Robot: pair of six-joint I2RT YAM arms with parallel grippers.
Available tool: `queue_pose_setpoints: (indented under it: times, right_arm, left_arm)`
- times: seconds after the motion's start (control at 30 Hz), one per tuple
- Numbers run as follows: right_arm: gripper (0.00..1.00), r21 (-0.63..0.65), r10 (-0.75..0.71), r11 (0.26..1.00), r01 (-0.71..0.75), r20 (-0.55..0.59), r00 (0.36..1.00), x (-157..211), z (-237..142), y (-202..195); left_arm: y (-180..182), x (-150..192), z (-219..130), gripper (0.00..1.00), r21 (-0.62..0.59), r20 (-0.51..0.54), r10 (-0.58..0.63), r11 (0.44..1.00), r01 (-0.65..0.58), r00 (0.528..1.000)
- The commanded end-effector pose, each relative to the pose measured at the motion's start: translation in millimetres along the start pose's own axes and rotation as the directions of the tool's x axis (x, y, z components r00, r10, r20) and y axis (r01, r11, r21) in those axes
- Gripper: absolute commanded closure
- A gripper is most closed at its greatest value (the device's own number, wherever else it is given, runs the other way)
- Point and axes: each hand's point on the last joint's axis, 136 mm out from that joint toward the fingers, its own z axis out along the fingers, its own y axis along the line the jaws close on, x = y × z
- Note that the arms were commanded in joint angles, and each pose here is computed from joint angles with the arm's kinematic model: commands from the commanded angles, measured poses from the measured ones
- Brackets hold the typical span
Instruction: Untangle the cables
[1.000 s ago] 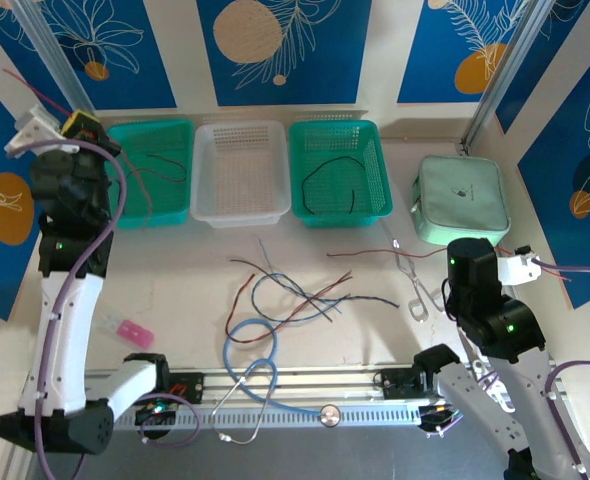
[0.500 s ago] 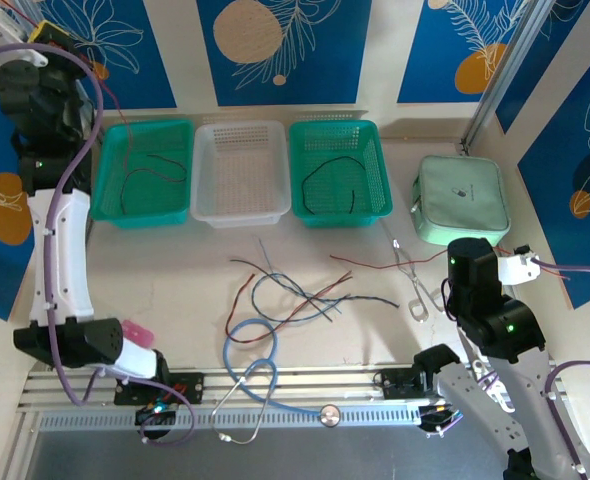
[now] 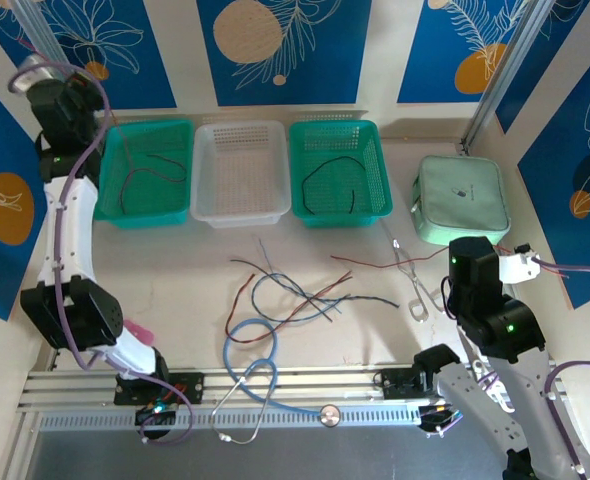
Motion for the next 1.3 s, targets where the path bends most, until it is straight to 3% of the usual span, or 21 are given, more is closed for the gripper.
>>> queue_pose_setpoints:
  times: [0.0,0.2,0.5,0.8,0.9,1.0,1.1,1.23,1.27]
  right_arm:
    - [1.0,-0.022,0.029,0.999,-0.029,0.004,1.0,-3,-1,9]
    - [1.0,-0.034,0.048,0.998,-0.048,-0.011,0.999,-3,-3,13]
    - [1.0,-0.038,0.044,0.998,-0.045,-0.017,0.999,-5,-5,15]
    - [1.0,-0.059,0.064,0.996,-0.067,-0.059,0.996,1,-6,22]
    - [1.0,-0.072,0.063,0.995,-0.069,-0.071,0.995,0,-8,26]
    - [1.0,-0.086,0.07,0.993,-0.077,-0.083,0.994,-1,-11,30]
    - [1.0,-0.107,0.072,0.991,-0.082,-0.093,0.993,-2,-13,37]
    - [1.0,-0.13,0.077,0.987,-0.09,-0.106,0.991,-4,-16,47]
    - [1.0,-0.136,0.077,0.986,-0.092,-0.109,0.991,-4,-17,49]
  left_arm:
    - [23,48,17,1.0,-0.022,-0.099,-0.03,0.999,0.028,0.995]
    - [57,112,41,1.0,-0.114,-0.226,-0.034,0.993,0.008,0.974]
    - [115,182,60,1.0,-0.291,-0.402,0.042,0.942,-0.171,0.915]
    - [137,271,65,1.0,-0.256,-0.612,0.027,0.939,-0.23,0.79]
    - [146,296,63,1.0,-0.236,-0.709,0.067,0.916,-0.326,0.702]
    - [152,315,63,1.0,-0.221,-0.774,0.053,0.912,-0.347,0.631]
    - [154,326,63,1.0,-0.22,-0.798,0.033,0.914,-0.341,0.602]
    - [164,338,60,1.0,-0.242,-0.799,0.005,0.913,-0.329,0.601]
    - [164,339,60,0.95,-0.243,-0.799,0.005,0.912,-0.331,0.601]
